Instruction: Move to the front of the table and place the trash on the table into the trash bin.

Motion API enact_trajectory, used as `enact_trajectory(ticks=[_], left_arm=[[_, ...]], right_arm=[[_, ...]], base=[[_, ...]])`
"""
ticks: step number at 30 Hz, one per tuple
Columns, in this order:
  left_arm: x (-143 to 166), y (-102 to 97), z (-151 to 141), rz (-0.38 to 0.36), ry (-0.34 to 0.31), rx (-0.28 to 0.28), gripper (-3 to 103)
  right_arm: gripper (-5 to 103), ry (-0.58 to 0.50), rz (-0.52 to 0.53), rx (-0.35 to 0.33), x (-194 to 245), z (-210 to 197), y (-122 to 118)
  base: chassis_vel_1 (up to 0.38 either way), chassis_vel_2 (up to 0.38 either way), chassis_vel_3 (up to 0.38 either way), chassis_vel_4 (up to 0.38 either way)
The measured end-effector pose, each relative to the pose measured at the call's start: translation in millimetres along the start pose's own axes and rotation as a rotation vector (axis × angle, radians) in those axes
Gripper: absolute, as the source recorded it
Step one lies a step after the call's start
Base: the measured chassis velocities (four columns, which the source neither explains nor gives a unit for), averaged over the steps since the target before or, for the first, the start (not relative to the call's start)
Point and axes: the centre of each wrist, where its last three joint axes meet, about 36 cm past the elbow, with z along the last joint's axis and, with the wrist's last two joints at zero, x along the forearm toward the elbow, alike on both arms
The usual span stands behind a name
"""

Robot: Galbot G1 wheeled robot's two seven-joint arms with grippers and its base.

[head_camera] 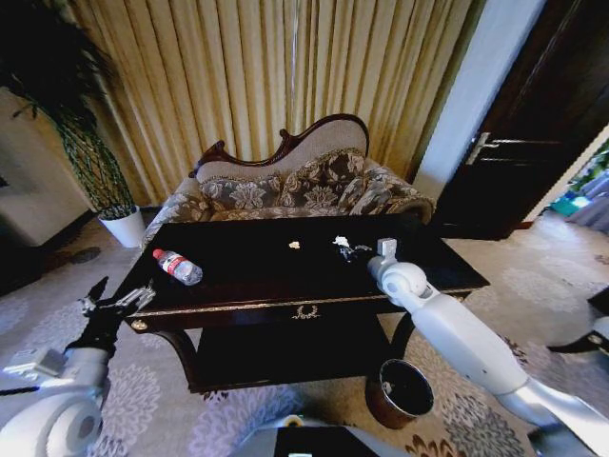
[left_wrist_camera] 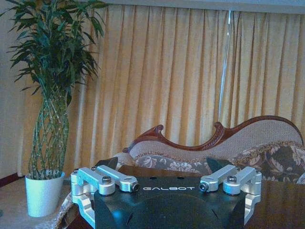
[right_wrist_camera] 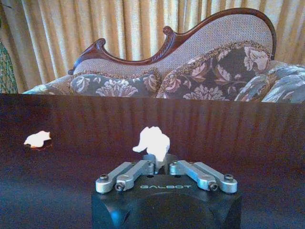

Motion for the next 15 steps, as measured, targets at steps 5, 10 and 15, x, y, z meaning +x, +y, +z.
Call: enact_trajectory(ticks=[5,10,15], left_arm=[[0.0,0.4,0.2,0.000,0.001,0.000,100],[-0.3,1.2,1.3,-0.001,0.002,0.000,100],[-2.4,2.8,2.6,-0.002,0.001,0.000,100]], right_arm=[[1,-0.007,-0.005,-0.003,2.1,-0.2,2.1],[0,-0.019,-0.005,-0.010,9.2,-0.9,0.3],[0,-0.083,0.010,-0.047,31.7,-2.8,-6.0]], base=[[0.000,0.000,0.000,0.000],[0.000,0.000,0.000,0.000],[0.000,0.000,0.000,0.000]])
